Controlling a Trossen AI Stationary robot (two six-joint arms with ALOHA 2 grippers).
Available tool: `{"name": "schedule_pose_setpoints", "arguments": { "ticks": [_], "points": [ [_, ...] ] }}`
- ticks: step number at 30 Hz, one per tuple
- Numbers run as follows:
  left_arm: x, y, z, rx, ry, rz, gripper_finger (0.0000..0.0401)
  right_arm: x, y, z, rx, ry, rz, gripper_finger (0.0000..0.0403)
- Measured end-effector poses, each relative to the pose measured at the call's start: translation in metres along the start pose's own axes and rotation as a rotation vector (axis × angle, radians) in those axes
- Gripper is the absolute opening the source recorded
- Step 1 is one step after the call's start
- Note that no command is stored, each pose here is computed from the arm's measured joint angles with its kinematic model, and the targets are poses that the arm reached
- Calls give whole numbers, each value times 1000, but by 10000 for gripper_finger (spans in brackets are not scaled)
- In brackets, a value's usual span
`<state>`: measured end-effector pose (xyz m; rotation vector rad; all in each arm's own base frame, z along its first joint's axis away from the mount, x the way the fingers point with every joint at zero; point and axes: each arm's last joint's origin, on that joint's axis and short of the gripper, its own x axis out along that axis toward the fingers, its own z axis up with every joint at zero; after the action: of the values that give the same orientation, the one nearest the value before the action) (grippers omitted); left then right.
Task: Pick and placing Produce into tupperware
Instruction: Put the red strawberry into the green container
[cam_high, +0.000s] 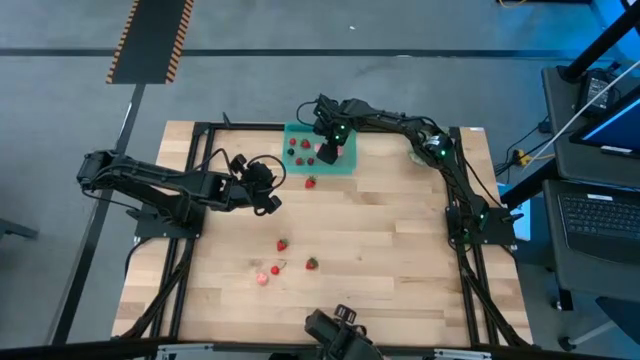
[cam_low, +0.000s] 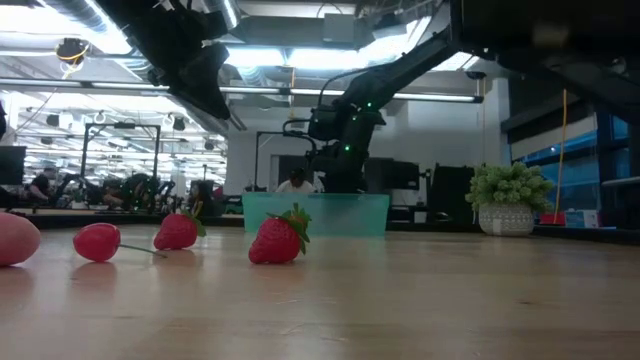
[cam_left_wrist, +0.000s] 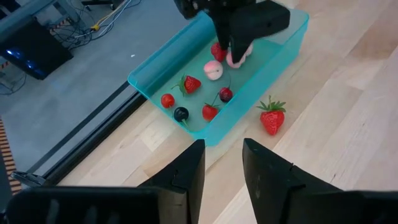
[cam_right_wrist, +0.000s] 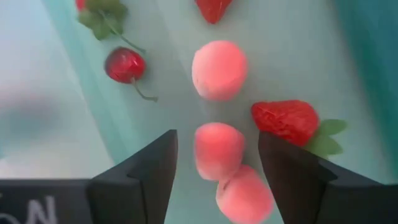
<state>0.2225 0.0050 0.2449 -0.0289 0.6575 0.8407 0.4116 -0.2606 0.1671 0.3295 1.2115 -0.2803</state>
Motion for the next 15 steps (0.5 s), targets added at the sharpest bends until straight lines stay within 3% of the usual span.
{"name": "schedule_pose_setpoints", "arguments": {
  "ticks": [8, 15],
  "points": [
    [0, 0, 0, 0, 0, 0, 93, -64, 9, 7, -21, -129, -18, 214],
    [0, 0, 0, -1, 0, 0, 83, -113, 47, 2, -88, -162, 4, 209]
  ]
}}
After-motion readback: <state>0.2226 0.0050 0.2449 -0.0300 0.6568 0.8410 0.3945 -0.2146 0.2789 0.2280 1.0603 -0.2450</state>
